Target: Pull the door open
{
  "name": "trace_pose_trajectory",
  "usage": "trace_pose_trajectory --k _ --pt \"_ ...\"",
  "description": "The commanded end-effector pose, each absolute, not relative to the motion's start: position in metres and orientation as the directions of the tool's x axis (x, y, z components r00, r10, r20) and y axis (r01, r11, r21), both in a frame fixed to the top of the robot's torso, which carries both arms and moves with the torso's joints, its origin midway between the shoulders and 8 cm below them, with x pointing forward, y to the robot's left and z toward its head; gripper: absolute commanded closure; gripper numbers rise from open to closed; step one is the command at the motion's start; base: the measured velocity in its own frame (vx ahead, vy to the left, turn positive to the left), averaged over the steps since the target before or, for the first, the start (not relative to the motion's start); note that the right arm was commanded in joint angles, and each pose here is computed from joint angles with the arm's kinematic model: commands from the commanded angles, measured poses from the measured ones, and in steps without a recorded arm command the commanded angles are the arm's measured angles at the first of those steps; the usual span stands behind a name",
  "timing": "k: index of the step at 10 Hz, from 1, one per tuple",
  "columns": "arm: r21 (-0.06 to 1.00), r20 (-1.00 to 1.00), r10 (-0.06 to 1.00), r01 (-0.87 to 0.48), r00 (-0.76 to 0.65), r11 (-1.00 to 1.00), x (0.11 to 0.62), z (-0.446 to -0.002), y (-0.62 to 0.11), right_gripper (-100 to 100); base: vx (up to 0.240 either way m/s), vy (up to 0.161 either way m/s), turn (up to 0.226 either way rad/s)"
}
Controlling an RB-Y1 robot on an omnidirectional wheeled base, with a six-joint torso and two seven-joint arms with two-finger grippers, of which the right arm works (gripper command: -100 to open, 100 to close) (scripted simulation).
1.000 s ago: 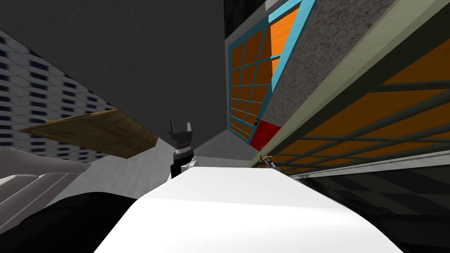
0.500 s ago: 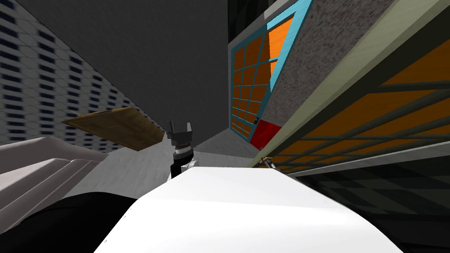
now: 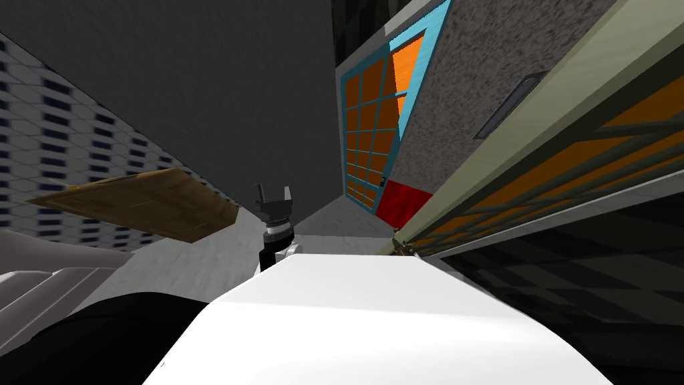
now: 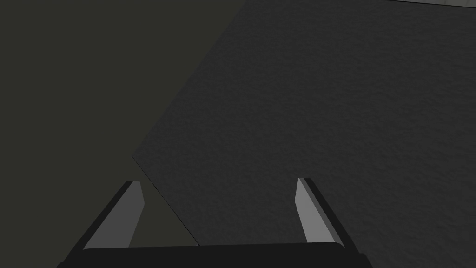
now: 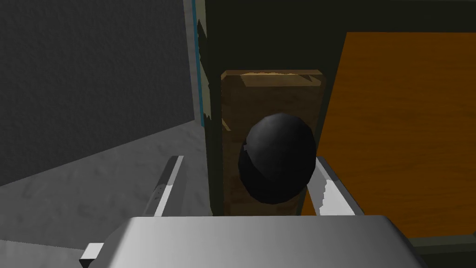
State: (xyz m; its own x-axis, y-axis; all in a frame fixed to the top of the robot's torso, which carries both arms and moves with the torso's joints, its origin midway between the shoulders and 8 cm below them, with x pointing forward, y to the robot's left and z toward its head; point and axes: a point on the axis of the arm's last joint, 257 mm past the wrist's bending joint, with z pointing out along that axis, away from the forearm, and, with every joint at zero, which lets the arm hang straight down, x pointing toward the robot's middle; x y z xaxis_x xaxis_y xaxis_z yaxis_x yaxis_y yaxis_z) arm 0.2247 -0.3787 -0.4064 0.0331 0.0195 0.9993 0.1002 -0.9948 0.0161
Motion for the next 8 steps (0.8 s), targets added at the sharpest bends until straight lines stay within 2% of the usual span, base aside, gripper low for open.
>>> trace_pose_trajectory --k 1,5,8 --pt "0.005 1.000 0.008 0.135 0.019 -0.991 0.220 -0.405 -0.364 100 -0.003 0.005 -0.040" --pt "0.006 1.000 0.008 0.177 0.013 -0.984 0.207 -0.403 -0.350 100 -0.010 -0.023 -0.051" --pt "0.004 1.000 0.006 0.215 0.008 -0.977 0.195 -0.401 -0.338 100 -0.019 -0.069 -0.004"
